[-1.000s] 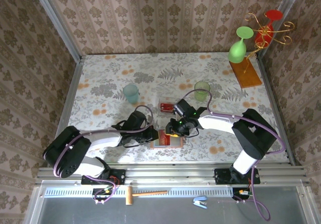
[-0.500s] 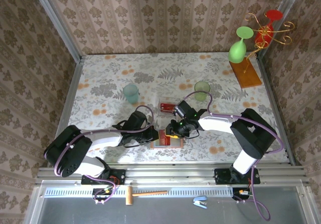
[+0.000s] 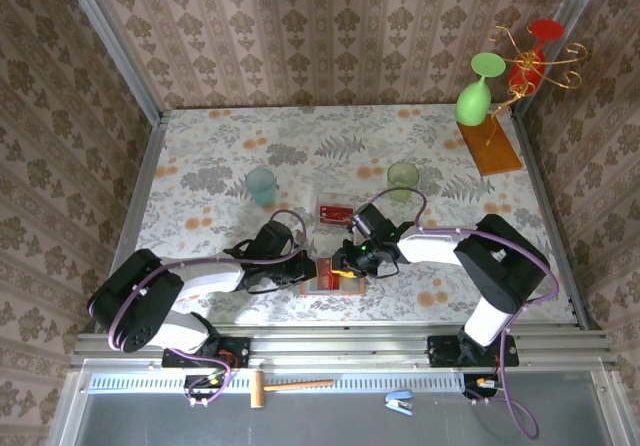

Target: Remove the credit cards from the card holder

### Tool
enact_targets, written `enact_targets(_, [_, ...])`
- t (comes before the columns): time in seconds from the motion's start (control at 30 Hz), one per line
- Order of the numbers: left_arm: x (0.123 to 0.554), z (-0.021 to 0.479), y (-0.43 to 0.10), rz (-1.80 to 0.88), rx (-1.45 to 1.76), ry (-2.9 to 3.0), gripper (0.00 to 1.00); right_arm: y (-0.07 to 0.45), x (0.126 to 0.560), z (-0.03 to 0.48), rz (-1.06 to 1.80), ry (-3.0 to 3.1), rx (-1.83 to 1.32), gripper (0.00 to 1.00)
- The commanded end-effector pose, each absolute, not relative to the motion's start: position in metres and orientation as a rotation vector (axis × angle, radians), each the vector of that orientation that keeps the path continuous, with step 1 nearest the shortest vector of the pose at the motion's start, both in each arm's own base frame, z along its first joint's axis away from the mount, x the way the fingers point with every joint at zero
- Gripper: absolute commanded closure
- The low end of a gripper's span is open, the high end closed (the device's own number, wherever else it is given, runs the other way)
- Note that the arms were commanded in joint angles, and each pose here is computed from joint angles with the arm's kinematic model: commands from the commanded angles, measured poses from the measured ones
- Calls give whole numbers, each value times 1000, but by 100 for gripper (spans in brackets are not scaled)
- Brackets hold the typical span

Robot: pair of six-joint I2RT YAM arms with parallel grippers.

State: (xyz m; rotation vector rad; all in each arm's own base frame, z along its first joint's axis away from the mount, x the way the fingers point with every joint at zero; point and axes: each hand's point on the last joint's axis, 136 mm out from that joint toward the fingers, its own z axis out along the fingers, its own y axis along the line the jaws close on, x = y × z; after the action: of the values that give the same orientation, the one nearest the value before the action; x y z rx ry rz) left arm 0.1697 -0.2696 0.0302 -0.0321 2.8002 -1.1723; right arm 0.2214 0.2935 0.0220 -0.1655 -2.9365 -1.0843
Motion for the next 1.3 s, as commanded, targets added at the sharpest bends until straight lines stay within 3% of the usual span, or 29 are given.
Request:
enact_targets(0.0, [167,26,-270,-1142,-15,2831,93,295,220,25,-1125,-2909,-186,79])
enact_targets(0.5, [168,26,-271,-1144,-14,2831,93,289,223,36,-1140,-2931,-182,90])
enact_targets(1.27, [168,26,-271,-1145,-7,2837,92,241,216,37,-916,-3041,-171,92])
